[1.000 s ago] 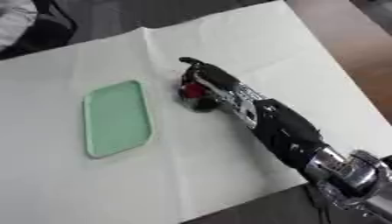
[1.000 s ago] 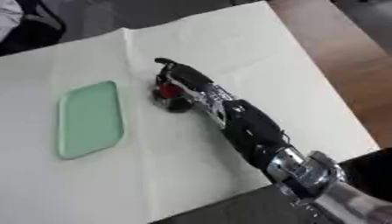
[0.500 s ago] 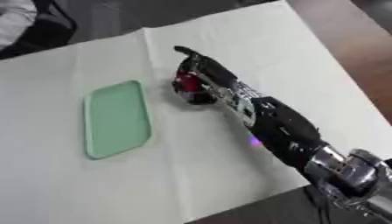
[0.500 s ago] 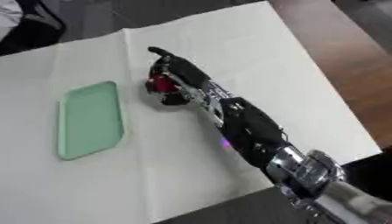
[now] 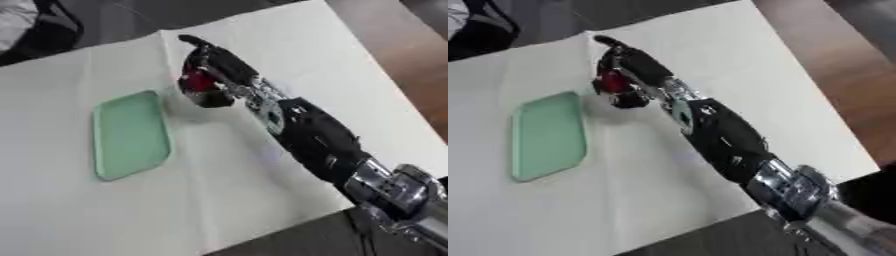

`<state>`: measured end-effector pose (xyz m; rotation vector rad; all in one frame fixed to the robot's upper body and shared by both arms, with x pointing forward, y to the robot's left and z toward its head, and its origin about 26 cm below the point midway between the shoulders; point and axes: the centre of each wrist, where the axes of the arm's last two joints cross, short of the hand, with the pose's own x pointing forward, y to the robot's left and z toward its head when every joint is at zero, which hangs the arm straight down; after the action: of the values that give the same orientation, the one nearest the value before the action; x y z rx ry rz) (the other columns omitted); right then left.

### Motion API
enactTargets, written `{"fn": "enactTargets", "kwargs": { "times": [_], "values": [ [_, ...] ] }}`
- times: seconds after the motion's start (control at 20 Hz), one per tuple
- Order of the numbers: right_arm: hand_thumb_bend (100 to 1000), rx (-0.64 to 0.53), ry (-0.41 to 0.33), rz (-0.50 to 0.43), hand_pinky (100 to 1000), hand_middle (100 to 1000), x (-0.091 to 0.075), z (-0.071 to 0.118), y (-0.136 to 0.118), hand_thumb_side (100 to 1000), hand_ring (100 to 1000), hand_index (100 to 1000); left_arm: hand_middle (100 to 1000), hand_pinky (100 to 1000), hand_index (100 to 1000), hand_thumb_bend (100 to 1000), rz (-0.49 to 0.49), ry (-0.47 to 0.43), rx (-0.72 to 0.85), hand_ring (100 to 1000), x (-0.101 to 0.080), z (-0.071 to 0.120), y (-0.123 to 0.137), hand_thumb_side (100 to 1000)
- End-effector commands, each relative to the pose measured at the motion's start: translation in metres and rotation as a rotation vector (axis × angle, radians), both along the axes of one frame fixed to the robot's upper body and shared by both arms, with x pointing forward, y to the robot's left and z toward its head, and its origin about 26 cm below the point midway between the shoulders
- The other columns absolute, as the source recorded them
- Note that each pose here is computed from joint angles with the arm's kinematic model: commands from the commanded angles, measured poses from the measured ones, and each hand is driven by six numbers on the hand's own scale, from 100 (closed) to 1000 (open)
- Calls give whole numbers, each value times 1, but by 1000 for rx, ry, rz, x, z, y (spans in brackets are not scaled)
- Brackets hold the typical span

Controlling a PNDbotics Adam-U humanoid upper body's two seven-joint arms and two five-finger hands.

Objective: Pick up objects on the table and place them in the box.

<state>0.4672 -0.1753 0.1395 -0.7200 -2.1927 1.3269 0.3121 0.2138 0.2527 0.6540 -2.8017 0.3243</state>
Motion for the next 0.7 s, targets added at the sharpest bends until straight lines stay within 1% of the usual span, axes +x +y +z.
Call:
{"fn": "enactTargets", "kwargs": {
  "times": [0.05, 0.15, 0.2, 0.25, 0.3, 0.35, 0.7],
  "values": [
    [100, 32, -55, 72, 100, 100, -5, 38, 19, 102, 1000, 100, 593, 446, 680, 409, -2, -20, 21, 443, -3, 6, 2, 757],
    [100, 55, -48, 113, 100, 100, -10, 48, 27, 101, 1000, 100, 594, 448, 680, 409, -4, -21, 21, 444, -3, 7, 2, 757],
    [100, 64, -44, 134, 100, 100, -13, 53, 32, 118, 1000, 100, 594, 449, 680, 409, -5, -22, 21, 444, -3, 7, 1, 757],
    [100, 70, -39, 152, 100, 100, -16, 56, 35, 101, 1000, 100, 594, 449, 680, 409, -6, -24, 21, 444, -3, 7, 1, 757],
    [100, 74, -34, 168, 100, 100, -18, 60, 38, 138, 1000, 100, 594, 450, 680, 409, -8, -25, 21, 445, -3, 8, 1, 757],
    [100, 77, -29, 182, 100, 100, -19, 63, 41, 103, 1000, 100, 594, 451, 680, 409, -9, -27, 21, 445, -3, 8, 0, 757],
    [100, 76, -5, 279, 100, 100, -30, 75, 60, 107, 1000, 100, 595, 458, 680, 410, -34, -48, 11, 448, -3, 13, -5, 756]
  ]
}}
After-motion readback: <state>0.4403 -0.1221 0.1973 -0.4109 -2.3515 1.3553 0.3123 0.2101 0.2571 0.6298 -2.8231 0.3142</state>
